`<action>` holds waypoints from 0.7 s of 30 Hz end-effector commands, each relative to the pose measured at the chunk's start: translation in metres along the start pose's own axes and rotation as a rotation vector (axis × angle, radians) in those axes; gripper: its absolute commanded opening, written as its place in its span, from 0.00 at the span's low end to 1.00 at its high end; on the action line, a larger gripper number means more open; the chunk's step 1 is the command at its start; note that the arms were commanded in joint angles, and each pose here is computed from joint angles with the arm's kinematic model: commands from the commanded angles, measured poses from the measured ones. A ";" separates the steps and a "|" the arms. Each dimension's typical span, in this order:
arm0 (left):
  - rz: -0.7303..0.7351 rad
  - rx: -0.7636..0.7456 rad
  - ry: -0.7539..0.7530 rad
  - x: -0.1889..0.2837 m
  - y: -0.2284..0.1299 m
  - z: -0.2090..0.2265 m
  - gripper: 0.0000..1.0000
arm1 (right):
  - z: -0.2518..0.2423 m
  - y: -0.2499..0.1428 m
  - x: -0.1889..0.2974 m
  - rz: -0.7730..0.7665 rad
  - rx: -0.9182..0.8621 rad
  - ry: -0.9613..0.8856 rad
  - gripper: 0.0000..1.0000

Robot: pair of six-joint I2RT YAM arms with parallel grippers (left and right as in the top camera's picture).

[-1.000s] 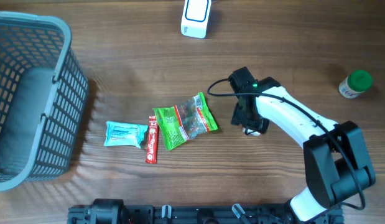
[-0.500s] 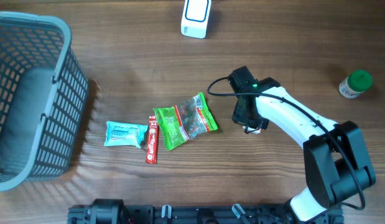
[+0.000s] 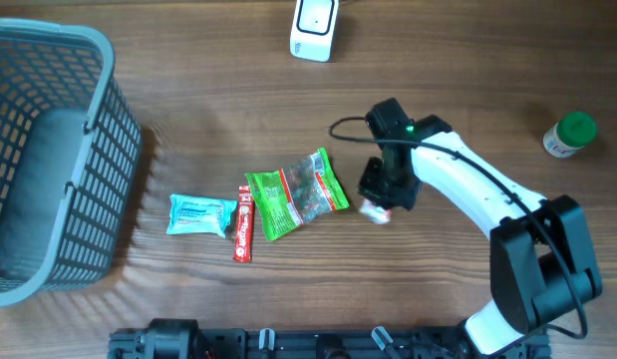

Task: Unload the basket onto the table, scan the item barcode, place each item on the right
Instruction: 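Lift the candy box and carry it to the scanner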

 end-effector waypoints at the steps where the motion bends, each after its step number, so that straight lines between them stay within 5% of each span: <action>1: -0.005 0.009 -0.012 0.002 0.001 -0.002 1.00 | 0.026 -0.015 0.015 0.307 -0.251 0.266 0.04; 11: -0.005 0.009 -0.012 0.002 0.001 -0.002 1.00 | 0.039 -0.023 0.026 0.672 -0.969 0.235 0.04; 21: -0.005 0.009 -0.012 0.002 0.001 -0.002 1.00 | 0.078 -0.006 0.051 0.869 -0.778 0.549 0.04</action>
Point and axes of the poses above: each gripper's point midway between its finger pads, its own x axis back along the fingers, its own z axis along the line the jaws close on, y = z × x, the point moved 10 cm from there along x, back along the fingers, and after that the axes turned 3 degrees about x, right-handed, at the moved point
